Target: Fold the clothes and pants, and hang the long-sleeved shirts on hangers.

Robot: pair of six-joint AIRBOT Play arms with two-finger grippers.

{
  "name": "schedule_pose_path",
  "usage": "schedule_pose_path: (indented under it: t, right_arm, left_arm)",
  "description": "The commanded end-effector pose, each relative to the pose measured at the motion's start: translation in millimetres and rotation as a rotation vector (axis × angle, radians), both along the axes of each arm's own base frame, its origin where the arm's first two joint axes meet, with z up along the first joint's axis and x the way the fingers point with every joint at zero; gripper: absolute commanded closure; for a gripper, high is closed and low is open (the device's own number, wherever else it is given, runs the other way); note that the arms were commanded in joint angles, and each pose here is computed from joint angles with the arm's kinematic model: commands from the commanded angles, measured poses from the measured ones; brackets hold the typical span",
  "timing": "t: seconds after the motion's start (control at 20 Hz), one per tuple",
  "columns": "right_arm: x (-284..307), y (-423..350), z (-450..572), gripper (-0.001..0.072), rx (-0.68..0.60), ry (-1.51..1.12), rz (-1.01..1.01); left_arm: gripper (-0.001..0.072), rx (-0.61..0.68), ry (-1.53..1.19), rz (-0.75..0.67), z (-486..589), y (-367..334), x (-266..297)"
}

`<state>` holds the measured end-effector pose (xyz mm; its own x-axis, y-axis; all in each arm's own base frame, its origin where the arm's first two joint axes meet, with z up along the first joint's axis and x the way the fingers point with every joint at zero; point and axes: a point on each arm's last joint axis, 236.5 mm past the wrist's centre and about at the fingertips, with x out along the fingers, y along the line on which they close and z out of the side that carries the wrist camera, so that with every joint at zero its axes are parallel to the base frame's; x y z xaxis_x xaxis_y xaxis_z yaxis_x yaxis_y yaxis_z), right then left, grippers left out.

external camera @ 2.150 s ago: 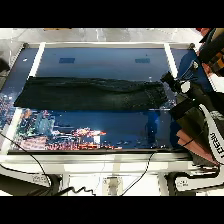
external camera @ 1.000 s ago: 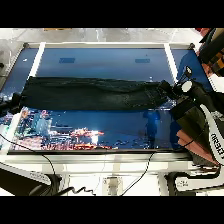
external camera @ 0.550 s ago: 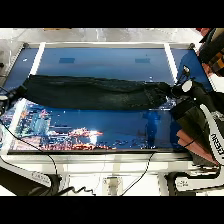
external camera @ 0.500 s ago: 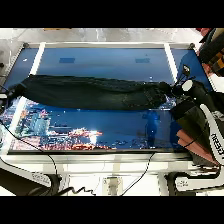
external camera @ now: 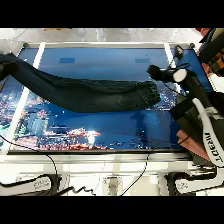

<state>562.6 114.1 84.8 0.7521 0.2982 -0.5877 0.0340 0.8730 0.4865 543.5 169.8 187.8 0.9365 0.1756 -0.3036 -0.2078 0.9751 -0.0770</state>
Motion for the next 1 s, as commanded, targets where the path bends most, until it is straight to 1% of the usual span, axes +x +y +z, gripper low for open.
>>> schedule_pose_path:
  t: [0.0,0.1,0.2,0.25,0.3,0.45,0.5,0.6,0.7,0.8,0.95]
  right_arm:
    - [3.2,98.9,15.0,0.0682,0.099,-0.056,0.099]
    - [-7.4,171.1,4.0,0.0682,0.149,-0.028,0.195]
    - [-25.1,244.4,-9.3,0.0682,0.231,0.022,0.274]
    - [-38.4,283.8,-15.8,0.0682,0.297,0.063,0.303]
    - [-54.4,322.5,-21.6,0.0682,0.350,0.098,0.340]
    - [-110.3,422.6,-30.7,0.0682,0.453,0.155,0.473]
    - [-126.9,447.7,-31.8,0.0682,0.481,0.167,0.504]
    - [-162.1,488.0,-36.0,0.0682,0.563,0.219,0.524]
    - [-207.0,517.4,-45.5,0.0682,0.571,0.265,0.581]
    - [-245.8,538.3,-52.6,0.0682,0.553,0.284,0.640]
    - [-264.1,547.3,-59.5,0.0682,0.506,0.256,0.681]
  left_arm:
    - [0.0676,0.026,-0.001,-0.130,48.3,-55.9,-29.5]
    - [0.0676,0.025,0.000,-0.179,68.9,-75.9,-50.0]
    - [0.0676,0.031,0.007,-0.213,82.2,-89.0,-67.7]
    - [0.0676,0.030,0.021,-0.232,83.7,-95.0,-74.6]
    - [0.0676,0.026,0.041,-0.249,81.4,-100.0,-79.3]
    - [0.0676,-0.019,0.100,-0.279,66.7,-109.2,-84.3]
    - [0.0676,-0.050,0.114,-0.284,63.2,-112.5,-85.7]
    - [0.0676,-0.063,0.125,-0.293,60.8,-115.7,-87.2]
    - [0.0676,-0.064,0.124,-0.293,61.0,-115.5,-87.1]
    - [0.0676,-0.110,0.112,-0.295,63.6,-120.0,-86.5]
    - [0.0676,-0.207,0.073,-0.321,72.9,-133.4,-84.8]
